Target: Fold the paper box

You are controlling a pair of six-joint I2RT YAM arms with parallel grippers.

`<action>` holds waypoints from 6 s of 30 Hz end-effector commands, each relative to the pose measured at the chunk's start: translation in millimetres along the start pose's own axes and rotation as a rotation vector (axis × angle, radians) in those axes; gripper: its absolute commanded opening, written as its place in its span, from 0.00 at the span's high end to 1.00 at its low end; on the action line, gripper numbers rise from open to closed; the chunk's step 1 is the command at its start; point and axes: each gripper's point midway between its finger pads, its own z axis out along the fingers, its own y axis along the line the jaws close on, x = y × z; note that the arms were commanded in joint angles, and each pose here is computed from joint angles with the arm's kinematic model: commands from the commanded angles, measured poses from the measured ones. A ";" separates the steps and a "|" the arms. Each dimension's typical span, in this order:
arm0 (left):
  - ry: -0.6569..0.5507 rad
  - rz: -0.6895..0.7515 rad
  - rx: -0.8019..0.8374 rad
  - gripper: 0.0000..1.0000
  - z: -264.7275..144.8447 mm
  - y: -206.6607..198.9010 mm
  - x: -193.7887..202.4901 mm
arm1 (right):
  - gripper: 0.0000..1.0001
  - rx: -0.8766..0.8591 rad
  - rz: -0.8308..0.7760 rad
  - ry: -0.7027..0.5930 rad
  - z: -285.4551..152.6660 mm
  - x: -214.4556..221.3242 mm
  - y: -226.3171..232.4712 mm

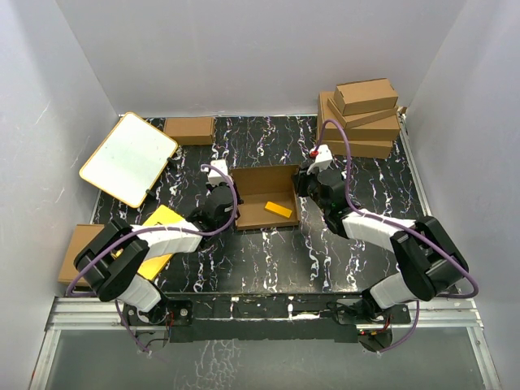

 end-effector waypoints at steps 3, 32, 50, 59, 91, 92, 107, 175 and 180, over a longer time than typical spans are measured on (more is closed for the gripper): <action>0.054 -0.043 0.074 1.00 -18.2 -17.7 14.6 | 0.78 -0.101 0.023 0.020 -11.7 3.6 27.0; 0.079 -0.043 0.098 1.00 -28.0 -23.8 17.1 | 0.75 -0.167 0.100 0.079 -15.0 4.5 48.0; 0.107 -0.040 0.118 1.00 -32.5 -25.4 20.2 | 0.71 -0.209 0.111 0.110 -13.5 4.7 58.1; 0.119 -0.046 0.135 1.00 -34.9 -29.8 16.6 | 0.71 -0.213 0.111 0.128 -9.5 3.1 60.5; 0.186 -0.052 0.127 1.00 -39.7 -38.8 -4.8 | 0.70 -0.227 0.100 0.201 3.3 4.1 67.2; 0.191 -0.052 0.127 1.00 -39.6 -39.1 -5.4 | 0.69 -0.232 0.103 0.201 3.4 2.1 68.7; 0.238 -0.070 0.103 1.00 -31.1 -26.7 -13.7 | 0.67 -0.251 0.072 0.191 4.8 -1.1 69.9; 0.483 -0.133 0.311 0.88 -70.5 -31.2 28.2 | 0.64 -0.282 0.043 0.244 -22.7 36.2 60.3; 0.507 -0.116 0.322 0.75 -82.9 -26.1 30.1 | 0.64 -0.268 0.037 0.246 -22.4 38.9 57.2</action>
